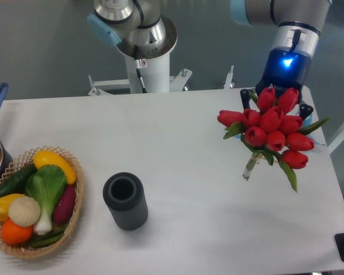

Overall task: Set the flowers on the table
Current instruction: 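Hold the red tulip bunch with the gripper above the table, then lower the held red tulips onto the table beside the black cup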

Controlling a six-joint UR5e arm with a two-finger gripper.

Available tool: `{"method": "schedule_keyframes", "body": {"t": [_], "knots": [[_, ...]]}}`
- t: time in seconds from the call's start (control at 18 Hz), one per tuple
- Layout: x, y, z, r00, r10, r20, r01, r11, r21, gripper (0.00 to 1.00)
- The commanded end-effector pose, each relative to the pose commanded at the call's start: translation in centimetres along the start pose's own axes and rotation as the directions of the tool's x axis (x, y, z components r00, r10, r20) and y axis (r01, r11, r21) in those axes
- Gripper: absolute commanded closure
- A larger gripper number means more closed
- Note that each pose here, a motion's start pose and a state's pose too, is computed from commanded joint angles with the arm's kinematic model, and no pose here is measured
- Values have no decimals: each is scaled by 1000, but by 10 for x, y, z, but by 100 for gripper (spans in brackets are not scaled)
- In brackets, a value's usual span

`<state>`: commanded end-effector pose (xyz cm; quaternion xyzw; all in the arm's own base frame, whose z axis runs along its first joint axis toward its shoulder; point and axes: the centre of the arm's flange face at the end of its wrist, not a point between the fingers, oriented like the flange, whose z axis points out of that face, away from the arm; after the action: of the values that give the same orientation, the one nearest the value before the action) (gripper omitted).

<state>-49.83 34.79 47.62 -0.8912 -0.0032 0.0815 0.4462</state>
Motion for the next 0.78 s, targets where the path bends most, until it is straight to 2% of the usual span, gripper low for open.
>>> {"method": "schedule_keyframes", "body": {"t": [0.22,0.39,0.56,0.78], "knots": [[9,-8,20,998,49,35,-44,991,-127,69],[20,-10,44,991,111,68,-87,954,-287,69],[29,-3,68,973,216,75,-158,872,-463,69],[38,19,103,943,332,11,-244,716,-654,69]]}}
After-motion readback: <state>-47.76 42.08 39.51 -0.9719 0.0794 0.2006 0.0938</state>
